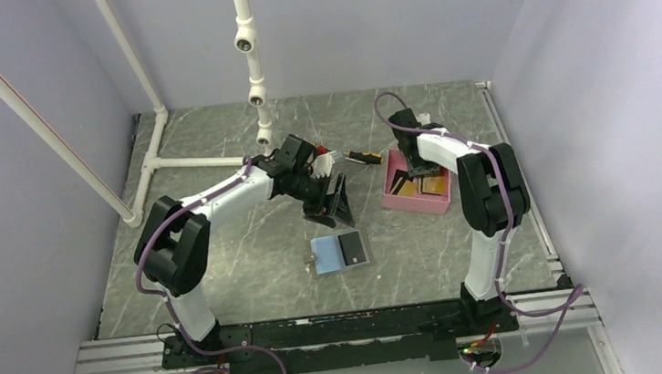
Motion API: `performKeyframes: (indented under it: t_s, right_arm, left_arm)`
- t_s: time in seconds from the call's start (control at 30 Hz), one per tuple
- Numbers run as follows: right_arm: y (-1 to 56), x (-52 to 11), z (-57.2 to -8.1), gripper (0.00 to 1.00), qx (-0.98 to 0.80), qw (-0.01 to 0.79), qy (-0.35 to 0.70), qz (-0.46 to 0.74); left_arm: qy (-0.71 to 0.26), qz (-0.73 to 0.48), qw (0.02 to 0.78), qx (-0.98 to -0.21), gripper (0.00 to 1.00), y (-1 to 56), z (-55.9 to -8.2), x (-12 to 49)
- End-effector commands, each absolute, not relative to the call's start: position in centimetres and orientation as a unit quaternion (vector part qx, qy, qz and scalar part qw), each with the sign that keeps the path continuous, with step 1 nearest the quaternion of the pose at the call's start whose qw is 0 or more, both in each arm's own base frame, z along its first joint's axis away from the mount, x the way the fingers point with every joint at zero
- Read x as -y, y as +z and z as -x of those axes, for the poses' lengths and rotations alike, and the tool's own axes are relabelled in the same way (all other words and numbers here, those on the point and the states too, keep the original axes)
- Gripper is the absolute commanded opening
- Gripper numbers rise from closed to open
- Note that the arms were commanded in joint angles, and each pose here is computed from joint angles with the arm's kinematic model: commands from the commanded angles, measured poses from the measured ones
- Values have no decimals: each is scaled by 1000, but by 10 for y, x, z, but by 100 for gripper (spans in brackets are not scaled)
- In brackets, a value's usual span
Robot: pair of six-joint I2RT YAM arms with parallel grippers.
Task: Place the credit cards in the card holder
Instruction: Pick up the credit card from the storage box.
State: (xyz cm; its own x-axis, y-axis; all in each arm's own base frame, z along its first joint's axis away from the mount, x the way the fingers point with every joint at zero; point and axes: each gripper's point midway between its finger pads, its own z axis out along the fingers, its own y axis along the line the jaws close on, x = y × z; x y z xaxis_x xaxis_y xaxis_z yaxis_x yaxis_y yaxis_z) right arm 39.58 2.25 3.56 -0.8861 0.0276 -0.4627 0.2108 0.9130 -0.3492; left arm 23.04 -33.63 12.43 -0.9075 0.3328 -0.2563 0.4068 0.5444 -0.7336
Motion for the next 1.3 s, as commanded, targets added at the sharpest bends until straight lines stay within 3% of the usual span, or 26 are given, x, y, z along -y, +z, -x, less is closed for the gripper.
performKeyframes:
  t_s: [0.0,1.0,1.27]
  right_arm:
    - [65,-8,-396,35,-936,258,-224,-84]
    - [72,28,-353,19,-920,244,-264,-159]
    - [70,33,-345,18,-923,251,-216,-198]
  left_arm:
    - [-453,-226,59,-860,81,141,-235,345]
    - [-470,-215,52,-855,82,146,-234,350]
    - [-475,-212,49,-853,82,146,-233,351]
